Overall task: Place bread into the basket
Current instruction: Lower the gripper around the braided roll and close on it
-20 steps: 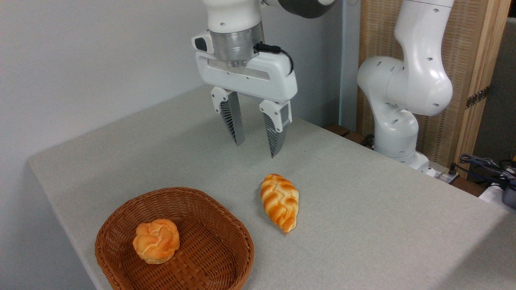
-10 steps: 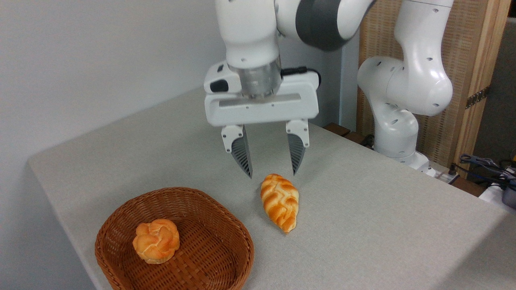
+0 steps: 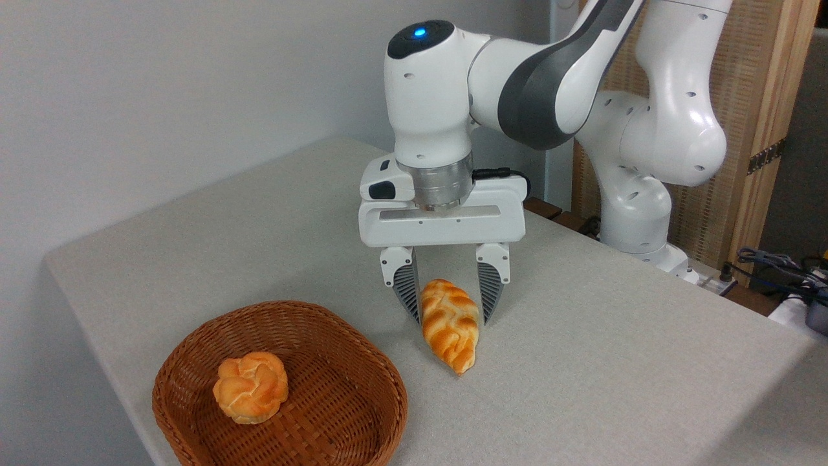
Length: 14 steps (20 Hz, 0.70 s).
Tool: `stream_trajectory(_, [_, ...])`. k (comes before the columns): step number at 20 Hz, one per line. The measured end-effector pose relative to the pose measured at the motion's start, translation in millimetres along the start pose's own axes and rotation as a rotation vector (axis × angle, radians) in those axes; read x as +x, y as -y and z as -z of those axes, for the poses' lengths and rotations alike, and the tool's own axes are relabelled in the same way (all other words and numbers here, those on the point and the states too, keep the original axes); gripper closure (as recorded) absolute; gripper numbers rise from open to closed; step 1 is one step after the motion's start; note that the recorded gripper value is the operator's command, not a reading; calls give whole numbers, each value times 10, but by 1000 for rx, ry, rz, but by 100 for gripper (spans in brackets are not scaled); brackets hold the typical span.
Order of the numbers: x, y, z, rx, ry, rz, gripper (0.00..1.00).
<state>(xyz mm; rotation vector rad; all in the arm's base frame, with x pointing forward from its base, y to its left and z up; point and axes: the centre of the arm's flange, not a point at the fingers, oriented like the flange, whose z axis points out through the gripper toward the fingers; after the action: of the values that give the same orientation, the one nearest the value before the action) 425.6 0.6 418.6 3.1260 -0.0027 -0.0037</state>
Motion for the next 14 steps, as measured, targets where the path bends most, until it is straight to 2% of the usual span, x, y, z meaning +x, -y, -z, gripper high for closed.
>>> stream_trajectory(1, [-7,-26,-31,2,-5,-6,4])
stream_trajectory(2, [-15,-52,-63,5,-8,-12,18])
stream_trajectory(3, [-20,-69,-85,7,-10,-16,21])
stream_trajectory(4, [-21,-79,-100,8,-11,-19,31])
stream_trajectory(7, [-17,-92,-126,12,-8,-24,48])
stream_trajectory(11, [-7,-115,-159,16,-3,-34,57])
stream_trajectory(14, [-4,-129,-154,17,-5,-41,58])
